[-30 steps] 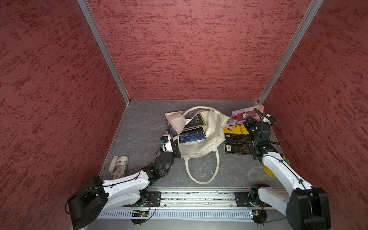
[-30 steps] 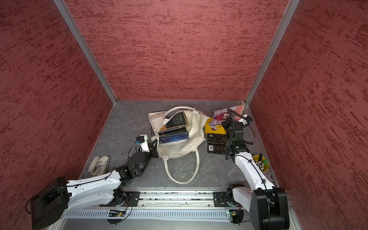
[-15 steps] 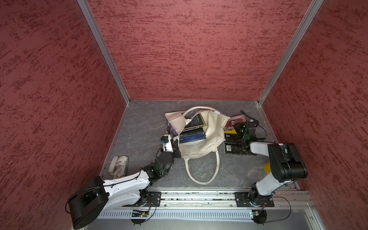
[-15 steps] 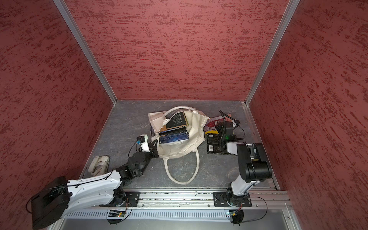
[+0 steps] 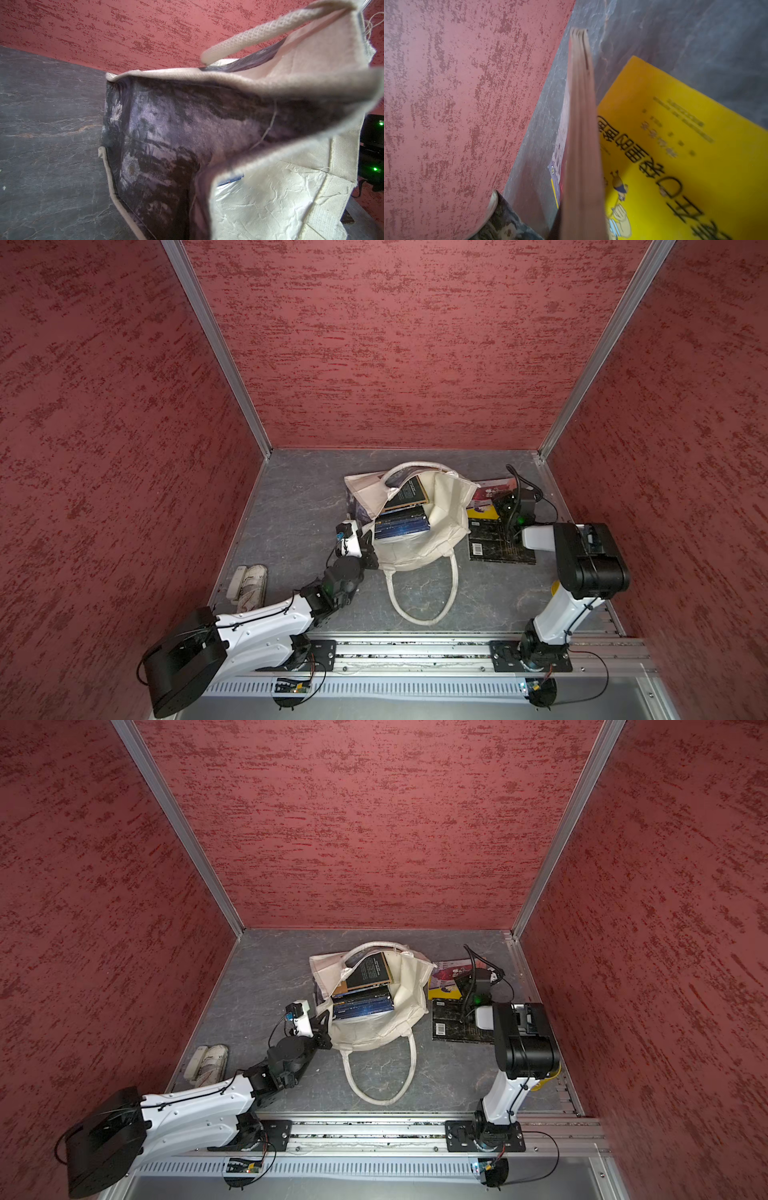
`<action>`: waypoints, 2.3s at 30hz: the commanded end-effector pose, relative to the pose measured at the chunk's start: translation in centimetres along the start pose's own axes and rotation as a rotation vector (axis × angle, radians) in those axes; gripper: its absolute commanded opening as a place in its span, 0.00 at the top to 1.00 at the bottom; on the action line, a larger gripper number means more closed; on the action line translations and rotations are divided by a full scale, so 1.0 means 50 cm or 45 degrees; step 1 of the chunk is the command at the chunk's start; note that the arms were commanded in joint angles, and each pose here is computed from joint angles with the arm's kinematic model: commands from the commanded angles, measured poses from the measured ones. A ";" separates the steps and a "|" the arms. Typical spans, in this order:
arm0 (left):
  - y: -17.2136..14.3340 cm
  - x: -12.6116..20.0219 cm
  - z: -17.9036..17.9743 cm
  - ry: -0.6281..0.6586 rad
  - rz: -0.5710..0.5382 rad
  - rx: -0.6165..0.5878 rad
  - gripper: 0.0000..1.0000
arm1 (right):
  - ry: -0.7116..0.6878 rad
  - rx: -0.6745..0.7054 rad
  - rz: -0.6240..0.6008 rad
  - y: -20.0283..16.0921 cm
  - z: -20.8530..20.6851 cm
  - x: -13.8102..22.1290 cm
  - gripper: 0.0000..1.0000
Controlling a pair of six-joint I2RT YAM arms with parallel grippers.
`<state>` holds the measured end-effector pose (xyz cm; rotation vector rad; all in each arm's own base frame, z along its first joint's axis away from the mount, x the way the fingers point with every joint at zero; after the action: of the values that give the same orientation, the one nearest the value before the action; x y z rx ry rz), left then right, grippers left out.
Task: Take out the books from the canvas bag
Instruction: Place the book on the book.
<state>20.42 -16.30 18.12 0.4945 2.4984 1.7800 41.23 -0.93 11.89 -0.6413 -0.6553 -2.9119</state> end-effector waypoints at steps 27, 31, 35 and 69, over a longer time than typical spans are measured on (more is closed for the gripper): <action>0.009 -0.005 0.001 0.031 -0.007 -0.004 1.00 | -0.224 0.035 0.111 -0.003 -0.071 0.023 0.57; 0.010 -0.004 0.001 0.030 -0.010 -0.003 1.00 | -0.226 0.028 0.073 0.016 -0.070 0.040 0.39; 0.010 -0.004 0.001 0.031 -0.010 -0.003 1.00 | -0.255 0.050 0.091 0.024 -0.067 0.044 0.25; 0.007 -0.003 0.001 0.016 -0.004 -0.007 1.00 | 0.426 0.342 0.280 -0.181 0.200 0.323 0.01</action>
<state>20.40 -16.27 18.07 0.4975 2.4971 1.7858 29.35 10.85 23.16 -0.2281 -0.8207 -2.5753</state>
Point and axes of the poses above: each gripper's point midway between its finger pads, its own x axis back along the fingers, its own z axis along the line the jaws close on, y = z × x, the point moved 7 cm from there along x, back along the fingers, and after that the axes turned 1 degree about -x, right-handed, at the moved point
